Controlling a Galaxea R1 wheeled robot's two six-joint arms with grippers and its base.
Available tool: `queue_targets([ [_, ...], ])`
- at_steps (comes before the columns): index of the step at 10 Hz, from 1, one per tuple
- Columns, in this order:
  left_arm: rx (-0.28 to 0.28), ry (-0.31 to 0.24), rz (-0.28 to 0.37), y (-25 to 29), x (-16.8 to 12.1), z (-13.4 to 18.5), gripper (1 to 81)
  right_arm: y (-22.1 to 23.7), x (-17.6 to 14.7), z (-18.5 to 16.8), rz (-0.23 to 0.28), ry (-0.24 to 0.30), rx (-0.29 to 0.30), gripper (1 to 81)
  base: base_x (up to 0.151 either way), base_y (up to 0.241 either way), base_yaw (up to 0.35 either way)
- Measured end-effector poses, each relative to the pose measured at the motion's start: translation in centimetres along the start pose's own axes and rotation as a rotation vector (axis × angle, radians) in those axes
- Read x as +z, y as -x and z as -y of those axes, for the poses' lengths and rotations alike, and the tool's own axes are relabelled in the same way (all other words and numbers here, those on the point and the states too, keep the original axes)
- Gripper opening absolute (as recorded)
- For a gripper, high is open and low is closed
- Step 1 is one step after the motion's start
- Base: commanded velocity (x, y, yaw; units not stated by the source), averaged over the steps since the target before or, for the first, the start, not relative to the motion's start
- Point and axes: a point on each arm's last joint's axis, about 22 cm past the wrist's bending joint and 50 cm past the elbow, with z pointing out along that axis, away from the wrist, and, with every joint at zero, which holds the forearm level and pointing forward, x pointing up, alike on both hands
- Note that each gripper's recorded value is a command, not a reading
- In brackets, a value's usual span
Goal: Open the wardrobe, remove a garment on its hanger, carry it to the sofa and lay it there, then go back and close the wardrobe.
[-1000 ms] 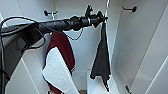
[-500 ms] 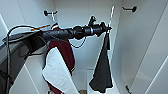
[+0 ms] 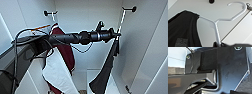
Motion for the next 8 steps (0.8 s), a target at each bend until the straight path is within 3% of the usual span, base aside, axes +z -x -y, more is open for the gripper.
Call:
queue_targets([
  [8,-0.034,0.02,0.039,3.1,4.9,0.1,1.0,0.0,0.0,0.0,-0.001,0.0,0.0,81.1,0.0,0.0,0.0],
])
